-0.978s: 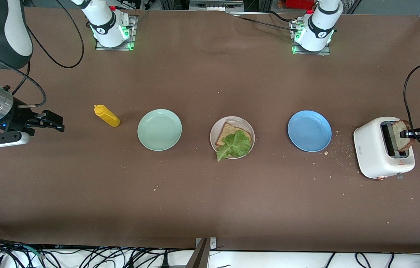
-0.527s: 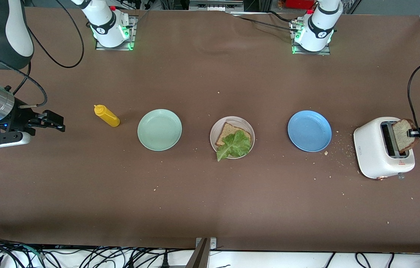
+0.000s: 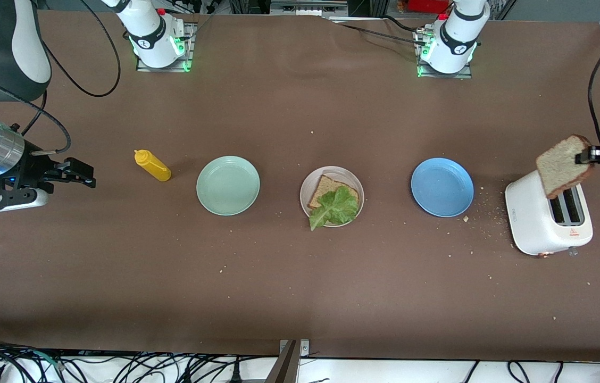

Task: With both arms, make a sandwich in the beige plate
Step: 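Carry the bread slice with the left gripper over the beige plate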

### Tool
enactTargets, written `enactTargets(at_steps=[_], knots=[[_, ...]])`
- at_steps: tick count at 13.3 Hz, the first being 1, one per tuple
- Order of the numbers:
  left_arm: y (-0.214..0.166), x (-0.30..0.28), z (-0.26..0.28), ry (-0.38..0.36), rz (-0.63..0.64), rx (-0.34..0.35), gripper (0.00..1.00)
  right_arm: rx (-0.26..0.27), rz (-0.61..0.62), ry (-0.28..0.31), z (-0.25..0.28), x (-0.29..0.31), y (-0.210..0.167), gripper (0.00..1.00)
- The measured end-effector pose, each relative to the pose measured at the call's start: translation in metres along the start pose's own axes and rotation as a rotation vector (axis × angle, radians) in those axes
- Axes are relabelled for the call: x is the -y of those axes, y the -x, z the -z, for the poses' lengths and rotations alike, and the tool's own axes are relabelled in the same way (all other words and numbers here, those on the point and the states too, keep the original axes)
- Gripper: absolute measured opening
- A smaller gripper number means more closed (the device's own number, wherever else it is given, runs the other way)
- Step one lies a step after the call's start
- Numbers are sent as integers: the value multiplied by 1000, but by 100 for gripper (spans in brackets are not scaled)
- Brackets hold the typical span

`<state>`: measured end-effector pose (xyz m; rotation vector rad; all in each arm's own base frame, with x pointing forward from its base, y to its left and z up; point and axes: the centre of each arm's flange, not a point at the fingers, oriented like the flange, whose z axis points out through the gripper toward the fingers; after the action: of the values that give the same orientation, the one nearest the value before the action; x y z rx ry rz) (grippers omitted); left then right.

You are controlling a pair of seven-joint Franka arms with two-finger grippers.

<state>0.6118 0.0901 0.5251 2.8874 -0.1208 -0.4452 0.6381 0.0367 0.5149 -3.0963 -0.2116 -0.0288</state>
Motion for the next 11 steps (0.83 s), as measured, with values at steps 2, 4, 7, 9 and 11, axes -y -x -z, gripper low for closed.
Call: enactTargets(at_steps=[2,4,7,9,11], knots=[[-12,-53,-9,87,-101,9,8,0,0,0,0,0,0,100],[-32,-106,-38,218,-187,54,8,2,0,0,-1,0,0,100],[-76,-154,-118,492,-213,195,8,4,0,0,-2,0,0,100],[-106,-163,-175,705,-192,273,8,5,0,-1,-3,0,0,100],[-135,-168,-227,823,-169,268,8,6,0,-1,-3,0,1,100]])
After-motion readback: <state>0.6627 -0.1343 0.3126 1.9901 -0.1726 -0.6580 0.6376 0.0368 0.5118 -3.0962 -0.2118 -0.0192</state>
